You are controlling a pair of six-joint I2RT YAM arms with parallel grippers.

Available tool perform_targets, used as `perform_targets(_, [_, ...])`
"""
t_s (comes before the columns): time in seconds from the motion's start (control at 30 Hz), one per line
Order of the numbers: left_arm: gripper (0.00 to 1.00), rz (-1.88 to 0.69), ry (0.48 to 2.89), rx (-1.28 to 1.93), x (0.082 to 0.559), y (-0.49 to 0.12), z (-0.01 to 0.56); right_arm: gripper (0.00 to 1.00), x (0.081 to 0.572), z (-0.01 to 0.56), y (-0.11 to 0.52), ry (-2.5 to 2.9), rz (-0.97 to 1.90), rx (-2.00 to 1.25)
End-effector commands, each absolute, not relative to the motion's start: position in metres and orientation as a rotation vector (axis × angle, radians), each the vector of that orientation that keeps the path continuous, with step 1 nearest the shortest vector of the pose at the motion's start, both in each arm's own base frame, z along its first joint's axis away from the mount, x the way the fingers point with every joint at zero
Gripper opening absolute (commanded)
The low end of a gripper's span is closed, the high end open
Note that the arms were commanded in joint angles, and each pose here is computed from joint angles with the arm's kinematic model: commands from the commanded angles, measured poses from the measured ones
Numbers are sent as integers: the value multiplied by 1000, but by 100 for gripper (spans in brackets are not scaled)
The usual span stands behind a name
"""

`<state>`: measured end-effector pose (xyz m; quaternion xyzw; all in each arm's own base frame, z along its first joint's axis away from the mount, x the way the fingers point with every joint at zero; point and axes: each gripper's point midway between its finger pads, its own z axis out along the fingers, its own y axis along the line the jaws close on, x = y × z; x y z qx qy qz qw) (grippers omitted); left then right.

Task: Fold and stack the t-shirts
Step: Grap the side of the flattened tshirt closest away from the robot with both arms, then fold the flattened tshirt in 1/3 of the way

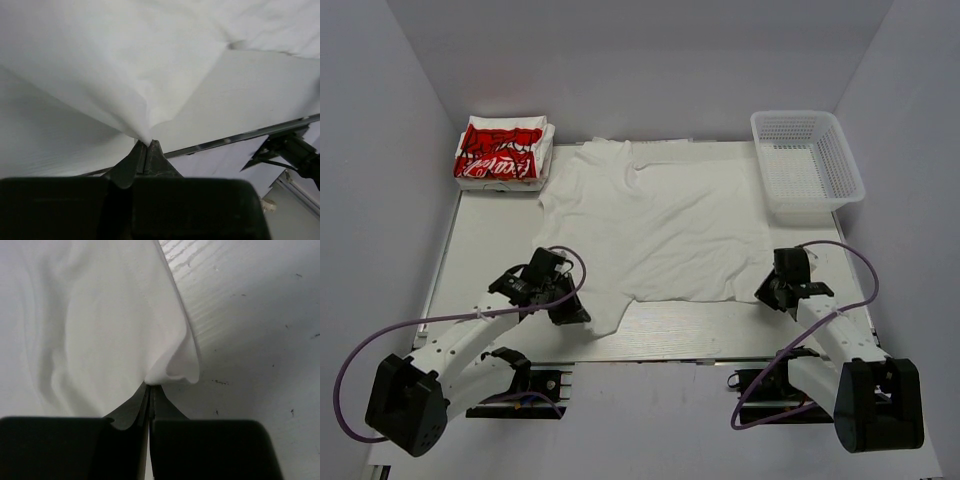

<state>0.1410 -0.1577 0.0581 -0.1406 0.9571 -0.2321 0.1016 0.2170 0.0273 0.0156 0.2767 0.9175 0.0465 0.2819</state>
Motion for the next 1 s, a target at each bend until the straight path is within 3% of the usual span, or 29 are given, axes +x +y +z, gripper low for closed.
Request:
perform_targets(0.0, [0,-822,2675,-280,177,-181,96,0,241,38,38,2443,191,653])
perform_targets(0.67, [0,-399,2331,-613,364,-151,182,0,353,126,28,2281,79,625])
perform_targets(0.97, [0,-259,2313,-692,421,-125,174,0,400,140,27,2247,49,635])
